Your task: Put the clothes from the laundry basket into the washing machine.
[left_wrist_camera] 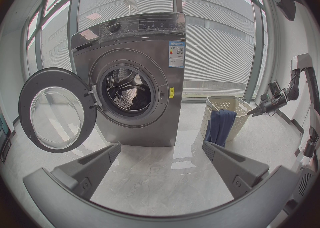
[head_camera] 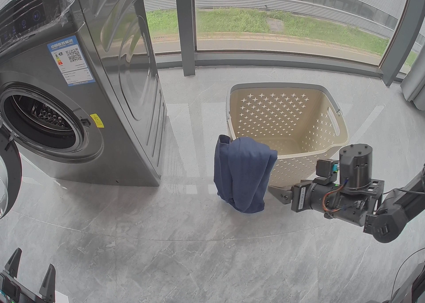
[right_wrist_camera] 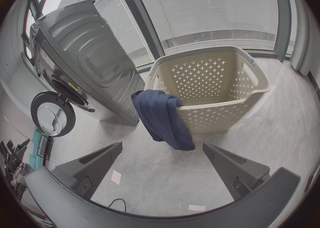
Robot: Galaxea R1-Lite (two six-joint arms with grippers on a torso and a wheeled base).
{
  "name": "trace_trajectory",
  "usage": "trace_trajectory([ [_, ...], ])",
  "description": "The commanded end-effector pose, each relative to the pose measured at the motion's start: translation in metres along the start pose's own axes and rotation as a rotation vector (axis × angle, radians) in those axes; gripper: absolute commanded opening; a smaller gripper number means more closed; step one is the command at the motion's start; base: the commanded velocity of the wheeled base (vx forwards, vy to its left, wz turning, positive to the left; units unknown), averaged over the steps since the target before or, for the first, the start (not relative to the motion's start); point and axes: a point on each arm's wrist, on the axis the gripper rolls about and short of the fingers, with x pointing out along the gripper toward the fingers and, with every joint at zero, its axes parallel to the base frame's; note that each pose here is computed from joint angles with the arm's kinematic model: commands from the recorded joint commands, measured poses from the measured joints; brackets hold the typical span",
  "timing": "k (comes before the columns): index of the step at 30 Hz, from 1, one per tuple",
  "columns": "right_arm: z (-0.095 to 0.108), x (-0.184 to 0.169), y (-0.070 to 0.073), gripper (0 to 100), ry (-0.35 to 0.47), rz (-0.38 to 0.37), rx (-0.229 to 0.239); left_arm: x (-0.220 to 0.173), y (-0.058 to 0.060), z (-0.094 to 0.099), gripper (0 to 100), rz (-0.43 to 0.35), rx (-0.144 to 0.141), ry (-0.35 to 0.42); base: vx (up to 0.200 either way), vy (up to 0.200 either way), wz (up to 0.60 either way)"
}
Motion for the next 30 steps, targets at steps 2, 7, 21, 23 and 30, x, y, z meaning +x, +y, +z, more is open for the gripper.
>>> trace_trajectory([
  [2, -0.020, 0.041, -0.002, 100, 0.055, -0.015, -0.010, 0.000, 0.000, -0.005, 100, -0.002, -0.006, 0.006, 0.000, 0.000, 0.00],
  [7, -0.024, 0.055, 0.002, 100, 0.065, -0.010, -0.020, 0.000, 0.000, -0.005, 100, -0.002, -0.007, 0.007, 0.000, 0.000, 0.00],
  [21, -0.022, 0.076, 0.006, 100, 0.048, -0.003, -0.024, 0.000, 0.000, -0.005, 100, -0.002, -0.004, 0.007, 0.086, 0.000, 0.00],
  [23, -0.022, 0.076, 0.005, 100, 0.049, -0.004, -0.023, 0.000, 0.000, -0.005, 100, -0.002, -0.007, 0.007, 0.000, 0.000, 0.00],
  [30, -0.022, 0.078, 0.006, 100, 0.045, -0.003, -0.023, 0.000, 0.000, -0.005, 100, -0.002, -0.007, 0.007, 0.000, 0.000, 0.00],
])
